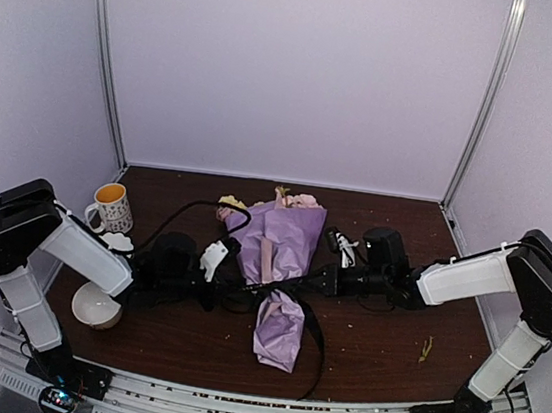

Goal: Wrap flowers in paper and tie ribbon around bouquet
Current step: Tie the half-tied ribbon to the quarter-folded wrapping paper.

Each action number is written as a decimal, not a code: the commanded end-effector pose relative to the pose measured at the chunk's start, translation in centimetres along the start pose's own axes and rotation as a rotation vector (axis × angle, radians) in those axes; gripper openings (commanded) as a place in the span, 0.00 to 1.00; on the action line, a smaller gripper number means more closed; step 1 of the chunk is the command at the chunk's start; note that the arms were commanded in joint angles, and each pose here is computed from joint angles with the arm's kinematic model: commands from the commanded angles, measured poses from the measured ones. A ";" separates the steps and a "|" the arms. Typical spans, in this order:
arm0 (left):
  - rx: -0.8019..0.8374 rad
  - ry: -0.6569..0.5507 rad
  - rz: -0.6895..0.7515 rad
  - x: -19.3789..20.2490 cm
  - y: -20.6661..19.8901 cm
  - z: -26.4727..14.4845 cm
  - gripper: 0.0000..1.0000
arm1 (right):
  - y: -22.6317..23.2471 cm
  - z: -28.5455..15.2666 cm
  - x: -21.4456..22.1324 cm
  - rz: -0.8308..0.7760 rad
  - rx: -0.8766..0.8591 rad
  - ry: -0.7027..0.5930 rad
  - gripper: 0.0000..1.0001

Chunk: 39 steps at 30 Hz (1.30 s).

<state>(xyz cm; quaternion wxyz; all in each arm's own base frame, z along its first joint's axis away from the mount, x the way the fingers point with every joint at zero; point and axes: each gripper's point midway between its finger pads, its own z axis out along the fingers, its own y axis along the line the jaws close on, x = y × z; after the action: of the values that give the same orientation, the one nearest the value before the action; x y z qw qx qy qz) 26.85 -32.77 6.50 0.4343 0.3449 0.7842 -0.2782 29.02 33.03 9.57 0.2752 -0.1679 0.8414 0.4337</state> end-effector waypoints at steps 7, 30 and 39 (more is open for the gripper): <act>-0.099 -0.056 -0.225 1.1 5.0 -1.3 0.00 | -4.8 -2.5 1.3 0.055 0.143 -0.008 0.00; -0.126 -0.055 -0.497 6.8 7.5 -2.2 0.00 | -13.1 -8.0 8.5 0.298 0.318 -0.022 0.00; -0.158 -0.061 -0.489 7.2 8.0 -2.6 0.00 | -13.5 -8.0 8.7 0.304 0.328 -0.022 0.00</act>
<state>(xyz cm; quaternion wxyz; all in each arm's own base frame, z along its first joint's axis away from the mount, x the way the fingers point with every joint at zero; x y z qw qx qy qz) 27.75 -28.91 4.55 0.4081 0.1608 0.7963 -0.4165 26.40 23.21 3.62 0.2536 -0.0683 0.8686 0.4202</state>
